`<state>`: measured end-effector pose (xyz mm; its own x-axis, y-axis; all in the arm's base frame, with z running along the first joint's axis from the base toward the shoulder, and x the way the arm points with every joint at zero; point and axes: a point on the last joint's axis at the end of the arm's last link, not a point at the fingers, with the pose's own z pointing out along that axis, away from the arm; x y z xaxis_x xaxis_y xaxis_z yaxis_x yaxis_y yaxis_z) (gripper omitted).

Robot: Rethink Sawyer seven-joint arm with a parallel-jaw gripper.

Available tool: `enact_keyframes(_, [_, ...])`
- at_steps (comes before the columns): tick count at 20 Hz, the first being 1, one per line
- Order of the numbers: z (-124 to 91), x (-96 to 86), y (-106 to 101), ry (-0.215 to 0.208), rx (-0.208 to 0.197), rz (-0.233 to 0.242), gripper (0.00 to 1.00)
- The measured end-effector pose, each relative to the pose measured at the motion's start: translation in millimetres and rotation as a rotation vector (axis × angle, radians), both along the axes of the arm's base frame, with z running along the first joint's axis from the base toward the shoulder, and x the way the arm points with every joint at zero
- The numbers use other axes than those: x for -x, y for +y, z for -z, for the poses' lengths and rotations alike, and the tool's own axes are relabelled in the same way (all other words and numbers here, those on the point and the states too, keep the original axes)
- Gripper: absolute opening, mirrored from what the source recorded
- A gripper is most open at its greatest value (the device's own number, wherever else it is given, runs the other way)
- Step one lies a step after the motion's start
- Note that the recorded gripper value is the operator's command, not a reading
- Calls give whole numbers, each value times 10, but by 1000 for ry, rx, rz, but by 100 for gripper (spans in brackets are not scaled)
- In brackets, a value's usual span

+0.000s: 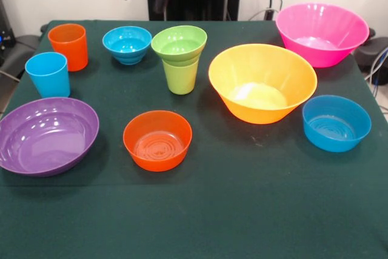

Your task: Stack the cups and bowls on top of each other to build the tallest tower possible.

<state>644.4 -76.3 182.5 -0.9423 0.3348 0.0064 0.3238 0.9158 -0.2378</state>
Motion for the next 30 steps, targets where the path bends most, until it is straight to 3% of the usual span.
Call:
enact_keyframes(5, [53, -74, -256, -25, -19, 32, 100])
enact_keyframes(8, [77, -144, -318, -44, -27, 26, 100])
enact_keyframes(22, [39, -521, -58, -107, -86, -51, 100])
enact_keyframes(30, [23, -596, -66, -124, -101, -68, 100])
